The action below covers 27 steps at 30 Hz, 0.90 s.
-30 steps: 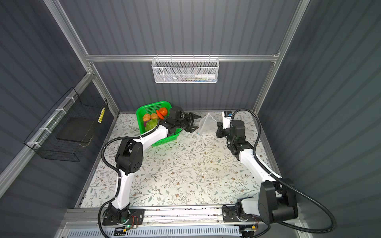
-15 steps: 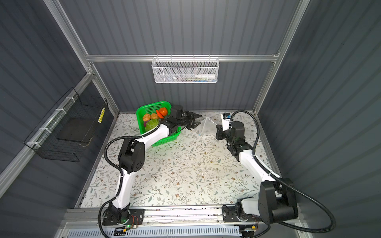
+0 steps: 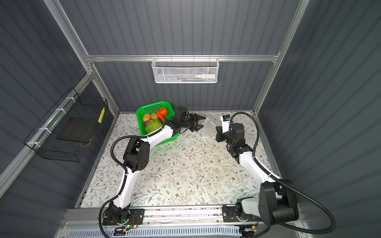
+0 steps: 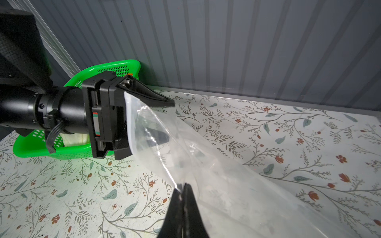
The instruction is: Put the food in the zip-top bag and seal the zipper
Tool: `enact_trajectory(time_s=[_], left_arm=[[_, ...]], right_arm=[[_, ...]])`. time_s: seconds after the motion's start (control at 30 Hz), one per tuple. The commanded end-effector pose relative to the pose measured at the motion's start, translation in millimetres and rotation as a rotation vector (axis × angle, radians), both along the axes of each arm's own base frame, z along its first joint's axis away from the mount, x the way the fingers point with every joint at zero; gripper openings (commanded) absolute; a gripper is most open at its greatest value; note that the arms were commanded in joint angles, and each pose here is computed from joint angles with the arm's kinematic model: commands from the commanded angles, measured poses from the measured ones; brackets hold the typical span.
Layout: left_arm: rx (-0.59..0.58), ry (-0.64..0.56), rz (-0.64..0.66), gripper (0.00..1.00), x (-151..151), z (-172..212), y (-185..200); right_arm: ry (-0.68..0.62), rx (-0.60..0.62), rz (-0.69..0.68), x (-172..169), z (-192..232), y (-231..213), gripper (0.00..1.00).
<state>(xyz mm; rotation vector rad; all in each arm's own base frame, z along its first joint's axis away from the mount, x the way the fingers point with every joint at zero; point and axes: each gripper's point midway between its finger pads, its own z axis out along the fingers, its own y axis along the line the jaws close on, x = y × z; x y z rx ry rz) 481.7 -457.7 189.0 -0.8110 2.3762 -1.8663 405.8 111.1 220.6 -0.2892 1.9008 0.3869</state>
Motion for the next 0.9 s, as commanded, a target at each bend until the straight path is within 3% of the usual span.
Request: enact_trajectory(time_s=[0.0,0.13,0.17,0.33,0.37,0.47,0.6,0.73,0.87], left_arm=[[-0.047,0.014,-0.023,0.49,-6.1,4.6,-7.3],[-0.073,-0.003,-0.022,0.03,-1.1,11.2,-10.0],[-0.079,-0.003,-0.022,0.0,0.5,12.5,-10.5],[-0.014,-0.127,-0.012,0.0,15.0,38.2,1.9],[0.035,-0.179,-0.02,0.0,17.3,46.4,6.3],[0.177,-0.324,-0.043,0.0,20.1,69.4,16.9],[0.267,-0.404,-0.049,0.0,18.5,80.4,26.8],[0.325,-0.491,-0.033,0.0,16.9,95.9,37.1],[0.453,-0.627,-0.01,0.0,15.9,120.0,54.5]], right_arm=[[-0.034,-0.002,0.031,-4.8,7.0,5.1,0.0],[-0.03,-0.008,0.036,-7.5,4.6,5.3,0.0],[-0.029,-0.01,0.038,-8.2,4.5,5.7,0.0],[-0.009,-0.009,0.044,-12.0,1.8,6.1,0.0],[-0.007,-0.004,0.045,-13.5,4.1,6.3,0.05],[-0.02,0.014,0.064,-19.4,26.3,9.2,0.41],[-0.018,0.034,0.13,-28.1,67.1,18.5,0.61],[-0.008,0.07,0.197,-38.6,109.3,28.4,0.71],[-0.017,0.122,0.219,-44.3,136.5,33.1,0.72]])
